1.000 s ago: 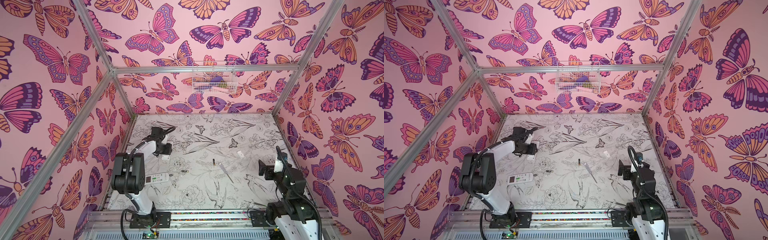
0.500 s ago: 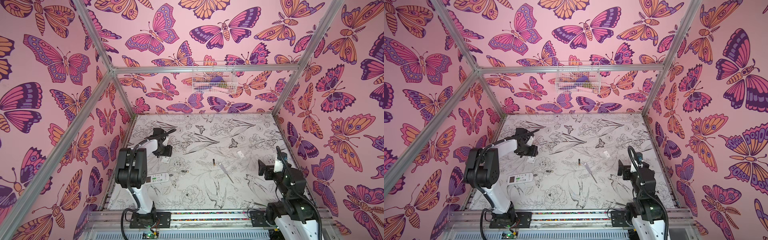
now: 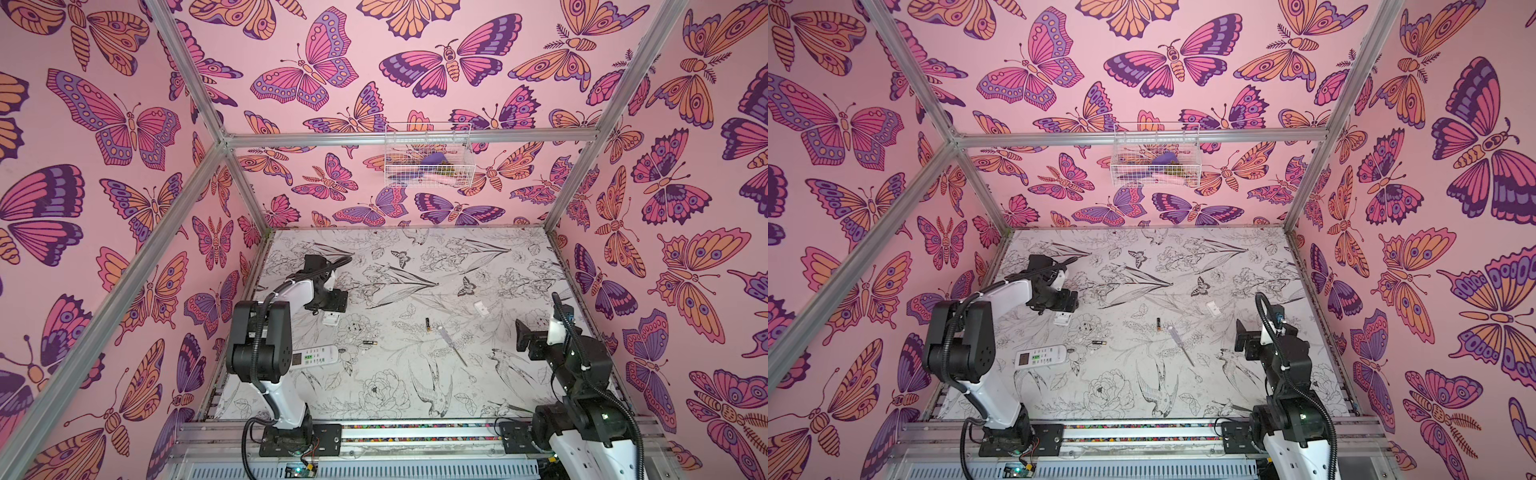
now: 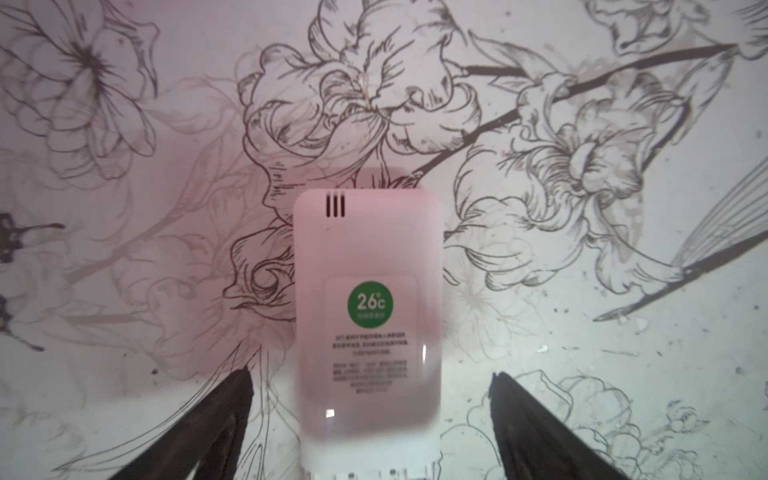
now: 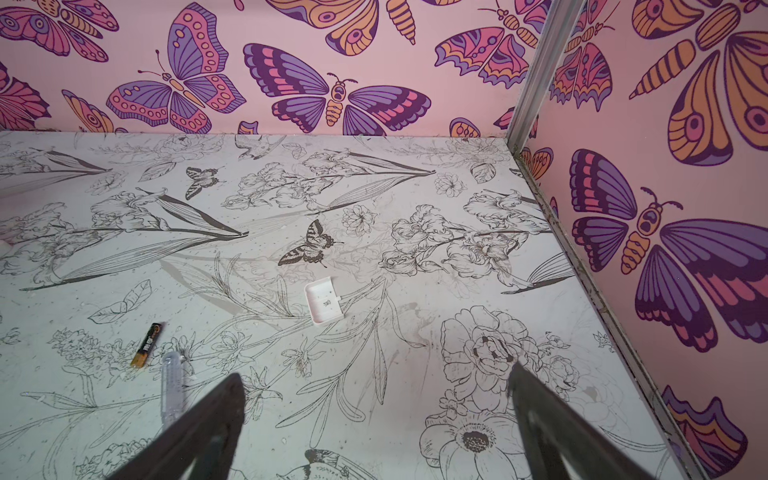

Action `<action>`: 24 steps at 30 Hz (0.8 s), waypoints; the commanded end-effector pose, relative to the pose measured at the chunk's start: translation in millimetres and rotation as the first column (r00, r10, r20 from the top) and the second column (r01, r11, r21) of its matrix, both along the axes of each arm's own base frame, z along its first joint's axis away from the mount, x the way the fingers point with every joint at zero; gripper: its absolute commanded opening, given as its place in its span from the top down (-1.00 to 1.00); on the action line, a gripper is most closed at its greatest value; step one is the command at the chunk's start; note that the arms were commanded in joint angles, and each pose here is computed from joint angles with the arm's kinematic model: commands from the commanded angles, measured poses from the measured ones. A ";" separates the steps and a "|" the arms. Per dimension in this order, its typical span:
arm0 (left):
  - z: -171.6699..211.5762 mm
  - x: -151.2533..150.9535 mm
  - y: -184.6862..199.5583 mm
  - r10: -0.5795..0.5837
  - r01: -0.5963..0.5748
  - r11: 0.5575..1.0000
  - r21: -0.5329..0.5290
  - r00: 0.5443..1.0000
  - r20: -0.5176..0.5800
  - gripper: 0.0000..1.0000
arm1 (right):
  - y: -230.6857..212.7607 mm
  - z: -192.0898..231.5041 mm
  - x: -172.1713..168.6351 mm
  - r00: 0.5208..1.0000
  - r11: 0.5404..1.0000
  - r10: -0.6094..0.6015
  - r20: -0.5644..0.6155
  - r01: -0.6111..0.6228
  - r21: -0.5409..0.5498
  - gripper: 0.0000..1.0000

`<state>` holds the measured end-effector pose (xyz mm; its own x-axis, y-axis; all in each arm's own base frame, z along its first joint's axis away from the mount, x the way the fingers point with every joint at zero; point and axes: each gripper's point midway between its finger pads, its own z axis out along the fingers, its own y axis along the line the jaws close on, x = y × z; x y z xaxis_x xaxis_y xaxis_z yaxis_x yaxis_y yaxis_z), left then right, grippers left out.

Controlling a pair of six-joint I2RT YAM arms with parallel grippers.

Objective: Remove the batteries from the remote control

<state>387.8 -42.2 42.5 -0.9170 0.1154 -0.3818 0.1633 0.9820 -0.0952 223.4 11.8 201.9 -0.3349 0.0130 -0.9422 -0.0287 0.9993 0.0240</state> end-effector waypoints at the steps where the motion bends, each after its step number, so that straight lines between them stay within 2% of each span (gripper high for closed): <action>1: 17.8 -5.6 -0.1 -0.007 0.008 1.000 -0.018 0.999 0.046 -0.90 | 3.5 2.4 0.8 1.000 1.000 0.026 0.012 -0.026 -0.010 -0.99; 6: 42.0 -15.5 -14.0 -0.088 0.097 0.993 -0.068 0.989 0.118 -0.92 | 2.3 1.2 1.4 1.000 1.000 0.019 0.008 -0.019 -0.009 -0.99; 9: 55.6 -23.7 -22.1 -0.171 0.187 0.980 -0.071 0.968 0.184 -0.94 | 6.0 1.3 0.5 0.999 0.999 0.039 0.006 -0.039 -0.006 -0.99; 13: 72.8 -40.4 -27.4 -0.331 0.343 0.939 0.003 0.906 0.262 -0.94 | 4.6 0.5 1.6 1.000 1.000 0.029 0.006 -0.029 -0.007 -0.99; 17: 69.3 -57.2 -18.1 -0.450 0.431 0.893 0.132 0.858 0.246 -0.93 | 10.5 -2.3 1.7 0.998 0.998 0.059 -0.012 -0.059 -0.009 -0.99; 20: 60.6 -75.3 -19.8 -0.558 0.531 0.829 0.174 0.802 0.213 -0.94 | 11.0 -4.3 2.7 0.998 0.998 0.059 -0.019 -0.060 -0.009 -0.99; 24: 48.0 -117.5 -34.3 -0.717 0.710 0.697 0.105 0.682 0.148 -0.95 | 14.5 -6.1 2.6 0.997 0.997 0.078 -0.029 -0.079 -0.011 -0.99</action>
<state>306.6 -67.2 103.0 -0.5722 0.6130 -0.5448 0.6913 0.7179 0.0818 225.5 21.6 194.8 -0.3672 0.0008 -0.9301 -0.0744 0.9968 0.0302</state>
